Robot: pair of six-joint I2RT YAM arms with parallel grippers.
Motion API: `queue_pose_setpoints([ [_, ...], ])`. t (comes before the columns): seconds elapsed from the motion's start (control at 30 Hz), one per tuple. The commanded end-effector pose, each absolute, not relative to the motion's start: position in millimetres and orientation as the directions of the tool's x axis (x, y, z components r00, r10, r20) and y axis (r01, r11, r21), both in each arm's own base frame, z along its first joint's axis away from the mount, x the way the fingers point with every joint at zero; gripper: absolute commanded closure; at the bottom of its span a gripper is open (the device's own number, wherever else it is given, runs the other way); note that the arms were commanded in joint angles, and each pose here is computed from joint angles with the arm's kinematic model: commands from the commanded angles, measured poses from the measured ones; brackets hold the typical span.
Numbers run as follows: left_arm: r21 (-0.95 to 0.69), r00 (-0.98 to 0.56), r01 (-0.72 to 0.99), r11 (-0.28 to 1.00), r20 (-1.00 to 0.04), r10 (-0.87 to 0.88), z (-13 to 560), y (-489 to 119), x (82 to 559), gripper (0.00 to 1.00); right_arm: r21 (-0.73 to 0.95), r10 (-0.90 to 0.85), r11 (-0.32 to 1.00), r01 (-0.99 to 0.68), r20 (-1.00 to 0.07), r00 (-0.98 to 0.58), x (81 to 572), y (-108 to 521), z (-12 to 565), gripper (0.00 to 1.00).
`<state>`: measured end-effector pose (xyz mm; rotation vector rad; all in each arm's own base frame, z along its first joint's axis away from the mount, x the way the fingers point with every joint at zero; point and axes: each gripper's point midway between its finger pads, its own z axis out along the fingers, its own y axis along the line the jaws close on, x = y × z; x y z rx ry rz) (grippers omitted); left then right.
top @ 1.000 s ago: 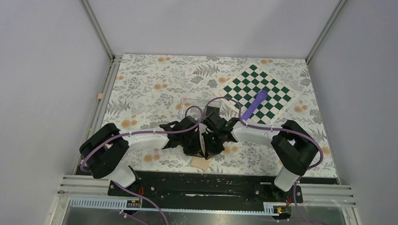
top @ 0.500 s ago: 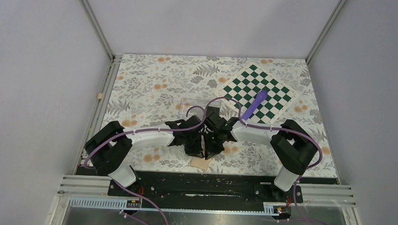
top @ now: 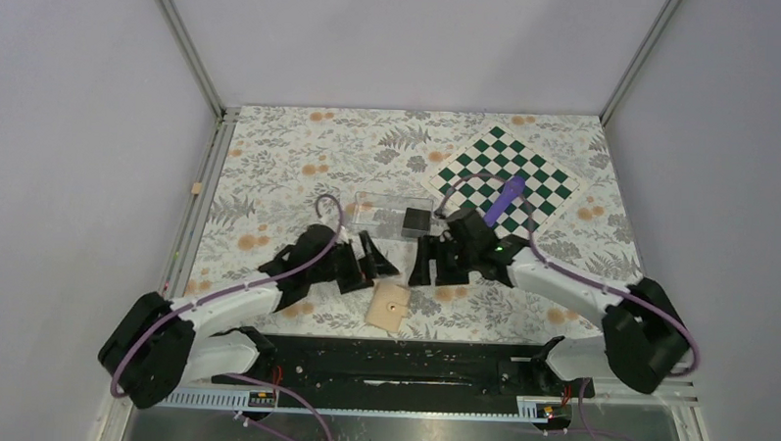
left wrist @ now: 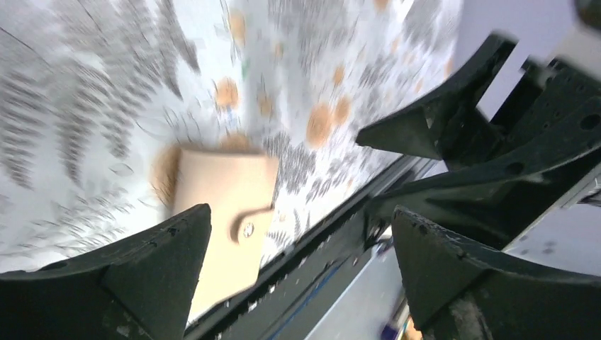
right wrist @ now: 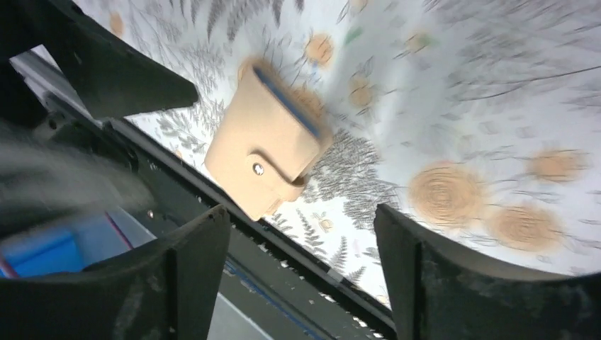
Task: Put the credit cards into the card holder
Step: Close the card holder at the center of the board, then reset both arms
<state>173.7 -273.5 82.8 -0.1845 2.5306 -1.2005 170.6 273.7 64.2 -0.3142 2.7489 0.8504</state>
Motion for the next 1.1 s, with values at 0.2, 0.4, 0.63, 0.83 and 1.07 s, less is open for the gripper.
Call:
queue_pose_setpoints([
  [0.2,-0.614,-0.581,0.132,0.778,-0.684,-0.441,145.8,-148.3,270.5,0.01,0.179,0.080,0.982,-0.067,-0.705,-0.705,240.5,113.1,96.7,0.00],
  [0.4,-0.258,-0.274,-0.041,0.965,-0.926,-0.259,162.2,-61.7,295.7,0.01,0.110,0.124,0.992,0.059,-0.817,-0.563,264.6,64.9,118.5,0.00],
  [0.63,-0.019,-0.217,-0.121,0.992,-0.975,-0.045,151.8,-25.8,322.4,0.01,-0.132,-0.066,0.978,0.160,-0.929,-0.364,300.7,19.1,99.4,0.00],
  [0.83,-0.032,-0.160,-0.011,0.999,-0.987,-0.033,128.9,-32.9,350.7,0.01,-0.016,0.026,0.990,0.141,-0.957,-0.289,328.2,12.6,102.1,0.02],
  [1.07,0.040,-0.080,0.016,0.999,-0.996,0.041,141.0,-28.1,364.8,0.01,-0.009,0.033,0.988,0.151,-0.963,-0.268,362.5,-4.5,103.4,0.01],
])
